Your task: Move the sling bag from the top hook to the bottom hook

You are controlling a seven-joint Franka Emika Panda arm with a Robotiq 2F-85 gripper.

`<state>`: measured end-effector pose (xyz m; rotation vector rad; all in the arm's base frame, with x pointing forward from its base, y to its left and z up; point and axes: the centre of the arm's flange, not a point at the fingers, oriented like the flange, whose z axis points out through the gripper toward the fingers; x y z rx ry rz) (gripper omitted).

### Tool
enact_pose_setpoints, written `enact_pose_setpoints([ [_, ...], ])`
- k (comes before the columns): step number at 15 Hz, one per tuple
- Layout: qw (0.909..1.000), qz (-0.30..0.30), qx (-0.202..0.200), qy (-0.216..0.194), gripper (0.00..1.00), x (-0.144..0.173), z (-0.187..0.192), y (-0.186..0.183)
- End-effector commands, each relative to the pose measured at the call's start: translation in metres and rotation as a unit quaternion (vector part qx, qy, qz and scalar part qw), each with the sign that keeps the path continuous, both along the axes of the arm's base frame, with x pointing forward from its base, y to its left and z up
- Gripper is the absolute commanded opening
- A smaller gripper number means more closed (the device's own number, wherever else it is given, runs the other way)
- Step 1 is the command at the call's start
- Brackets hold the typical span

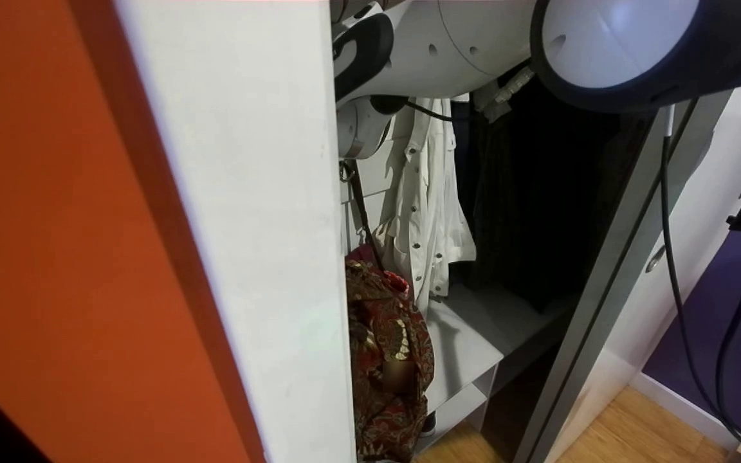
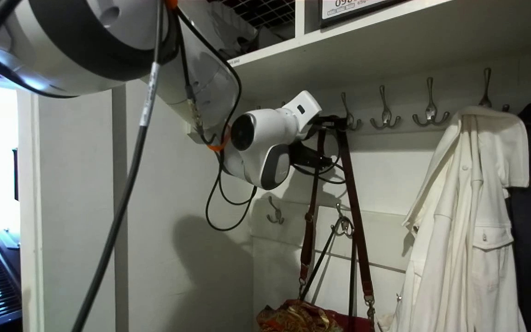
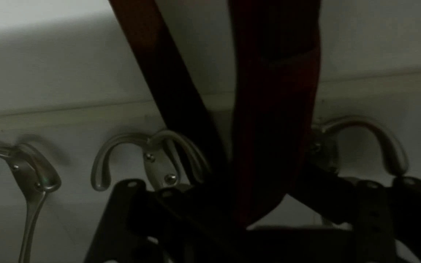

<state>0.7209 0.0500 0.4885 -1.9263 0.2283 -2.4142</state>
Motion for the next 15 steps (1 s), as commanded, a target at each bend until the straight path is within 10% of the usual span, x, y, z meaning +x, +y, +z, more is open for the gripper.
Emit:
enact_pose_setpoints([
  [1,0.9996,0.025,0.004,0.013,0.09,-0.003,0.011,0.024],
  [15,0.9901,0.11,-0.059,0.064,0.0,-0.019,0.035,0.006],
])
